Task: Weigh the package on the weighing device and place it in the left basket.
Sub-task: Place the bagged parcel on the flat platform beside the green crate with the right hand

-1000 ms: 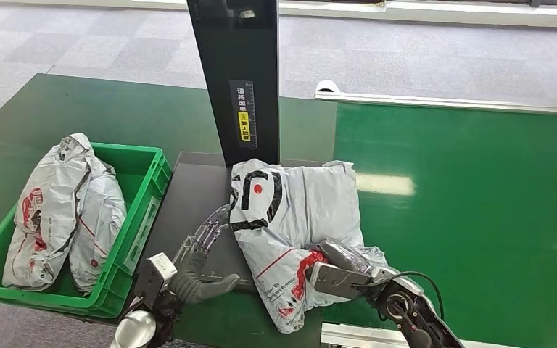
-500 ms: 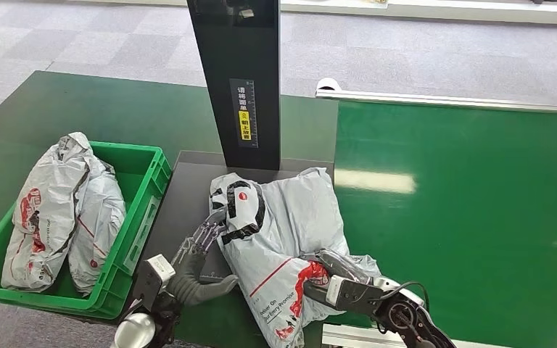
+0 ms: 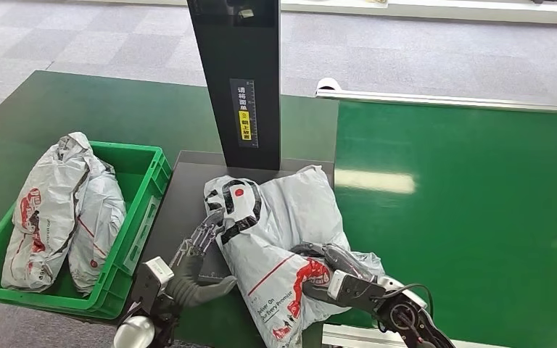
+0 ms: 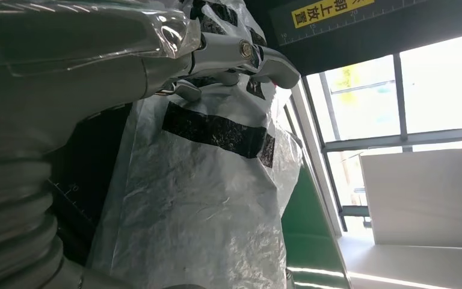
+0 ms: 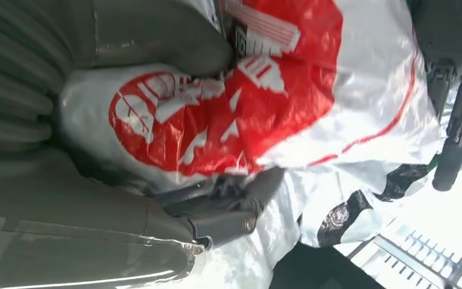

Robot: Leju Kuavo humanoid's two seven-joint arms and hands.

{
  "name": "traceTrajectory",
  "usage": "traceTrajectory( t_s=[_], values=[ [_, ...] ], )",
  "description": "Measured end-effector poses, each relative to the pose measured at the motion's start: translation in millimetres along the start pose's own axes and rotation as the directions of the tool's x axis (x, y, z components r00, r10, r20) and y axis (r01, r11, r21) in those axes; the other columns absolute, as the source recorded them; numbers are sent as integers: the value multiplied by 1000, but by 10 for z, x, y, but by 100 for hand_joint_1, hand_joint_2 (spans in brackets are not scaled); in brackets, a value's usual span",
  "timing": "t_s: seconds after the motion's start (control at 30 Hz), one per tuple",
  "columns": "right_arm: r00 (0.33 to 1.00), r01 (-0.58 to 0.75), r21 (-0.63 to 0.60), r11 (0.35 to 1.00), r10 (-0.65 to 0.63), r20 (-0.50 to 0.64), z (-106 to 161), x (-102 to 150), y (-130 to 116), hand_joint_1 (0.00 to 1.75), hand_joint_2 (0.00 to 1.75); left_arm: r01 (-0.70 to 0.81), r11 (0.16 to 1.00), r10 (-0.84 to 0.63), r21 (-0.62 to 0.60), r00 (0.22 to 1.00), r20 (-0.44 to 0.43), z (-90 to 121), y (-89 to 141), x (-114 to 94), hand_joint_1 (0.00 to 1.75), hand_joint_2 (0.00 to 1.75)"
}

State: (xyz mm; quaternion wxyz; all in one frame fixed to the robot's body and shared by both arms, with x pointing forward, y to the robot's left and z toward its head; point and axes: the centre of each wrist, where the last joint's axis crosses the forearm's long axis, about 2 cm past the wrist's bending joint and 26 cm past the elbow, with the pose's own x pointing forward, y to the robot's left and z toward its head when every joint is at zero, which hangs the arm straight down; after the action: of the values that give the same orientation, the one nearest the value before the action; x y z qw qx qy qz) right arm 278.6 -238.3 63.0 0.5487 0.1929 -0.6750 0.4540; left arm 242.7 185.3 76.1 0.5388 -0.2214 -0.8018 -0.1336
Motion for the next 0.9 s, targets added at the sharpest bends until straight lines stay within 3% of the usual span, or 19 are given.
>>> traceTrajectory(
  t_s=[0.6, 0.9],
  values=[
    [1000, 7, -33, 999, -7, 1, 8, -6, 17, 0, 175, -2, 1000, 2, 1, 1000, -1, 22, -12, 1, 0, 175],
    [994, 82, -174, 981, -68, 84, 84, 14, 44, 0, 175, -1, 1000, 1, 5, 1000, 4, 65, -36, 15, 0, 175]
  ],
)
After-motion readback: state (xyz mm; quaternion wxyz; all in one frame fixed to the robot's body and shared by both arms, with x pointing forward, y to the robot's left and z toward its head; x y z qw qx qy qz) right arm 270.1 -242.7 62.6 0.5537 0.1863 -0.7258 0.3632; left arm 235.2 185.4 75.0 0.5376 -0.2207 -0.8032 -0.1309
